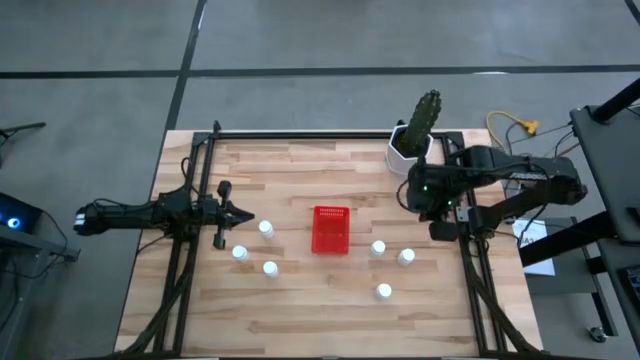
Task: Pick and place pill bottles into a basket
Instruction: Put the white pill bottle into the red bin
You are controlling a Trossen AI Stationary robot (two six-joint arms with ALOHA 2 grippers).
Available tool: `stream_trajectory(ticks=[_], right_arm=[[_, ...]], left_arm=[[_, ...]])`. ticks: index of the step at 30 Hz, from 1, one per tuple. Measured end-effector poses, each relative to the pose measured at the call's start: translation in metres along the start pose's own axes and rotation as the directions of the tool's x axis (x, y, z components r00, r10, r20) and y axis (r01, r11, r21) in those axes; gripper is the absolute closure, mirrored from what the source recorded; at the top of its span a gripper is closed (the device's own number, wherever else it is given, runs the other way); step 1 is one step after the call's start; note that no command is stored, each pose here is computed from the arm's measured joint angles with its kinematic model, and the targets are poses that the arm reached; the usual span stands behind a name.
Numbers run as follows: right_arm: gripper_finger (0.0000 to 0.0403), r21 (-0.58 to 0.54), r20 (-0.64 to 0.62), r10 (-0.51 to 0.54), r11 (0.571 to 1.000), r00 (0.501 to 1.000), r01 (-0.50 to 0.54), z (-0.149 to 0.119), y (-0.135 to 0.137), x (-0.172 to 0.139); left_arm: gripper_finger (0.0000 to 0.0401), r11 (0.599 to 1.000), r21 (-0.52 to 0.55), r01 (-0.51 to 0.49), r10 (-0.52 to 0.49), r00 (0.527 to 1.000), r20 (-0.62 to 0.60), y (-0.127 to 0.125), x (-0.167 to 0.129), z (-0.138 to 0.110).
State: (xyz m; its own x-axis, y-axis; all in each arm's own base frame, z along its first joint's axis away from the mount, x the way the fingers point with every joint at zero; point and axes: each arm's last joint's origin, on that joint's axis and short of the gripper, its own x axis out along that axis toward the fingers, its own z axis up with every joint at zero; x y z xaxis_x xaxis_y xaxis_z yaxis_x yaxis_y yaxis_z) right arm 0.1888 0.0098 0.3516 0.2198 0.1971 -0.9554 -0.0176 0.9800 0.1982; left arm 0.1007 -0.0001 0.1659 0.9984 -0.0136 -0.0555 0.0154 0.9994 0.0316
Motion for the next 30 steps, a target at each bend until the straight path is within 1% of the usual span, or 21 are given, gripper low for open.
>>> stream_trajectory(ticks=[5, 9, 15, 18, 24, 30], right_arm=[[0.0394, -0.043, -0.065, -0.016, 0.999, 0.998, 0.013, -0.005, 0.012, 0.017], [0.0394, -0.096, -0.086, -0.075, 0.993, 0.993, 0.067, -0.005, 0.024, 0.030], [0.0394, -0.177, -0.059, -0.100, 0.980, 0.993, 0.088, 0.001, 0.047, 0.045], [0.0394, -0.215, -0.073, -0.112, 0.972, 0.991, 0.094, 0.004, 0.056, 0.053], [0.0394, -0.279, -0.123, -0.139, 0.955, 0.983, 0.101, 0.008, 0.062, 0.070], [0.0394, -0.292, -0.158, -0.151, 0.951, 0.976, 0.100, 0.013, 0.062, 0.085]], left_arm=[[0.0399, 1.000, 0.000, 0.000, 0.000, 1.000, 0.000, 0.000, 0.000, 0.000], [0.0399, 1.000, 0.000, 0.000, 0.000, 1.000, 0.000, 0.000, 0.000, 0.000], [0.0399, 1.000, 0.000, 0.000, 0.000, 1.000, -0.001, 0.000, 0.000, 0.000], [0.0399, 1.000, 0.000, 0.000, 0.000, 1.000, -0.002, 0.000, 0.000, 0.000], [0.0399, 1.000, 0.000, 0.000, 0.000, 1.000, -0.003, 0.000, 0.000, 0.000], [0.0399, 1.000, 0.000, 0.000, 0.000, 1.000, -0.004, 0.000, 0.000, 0.000]])
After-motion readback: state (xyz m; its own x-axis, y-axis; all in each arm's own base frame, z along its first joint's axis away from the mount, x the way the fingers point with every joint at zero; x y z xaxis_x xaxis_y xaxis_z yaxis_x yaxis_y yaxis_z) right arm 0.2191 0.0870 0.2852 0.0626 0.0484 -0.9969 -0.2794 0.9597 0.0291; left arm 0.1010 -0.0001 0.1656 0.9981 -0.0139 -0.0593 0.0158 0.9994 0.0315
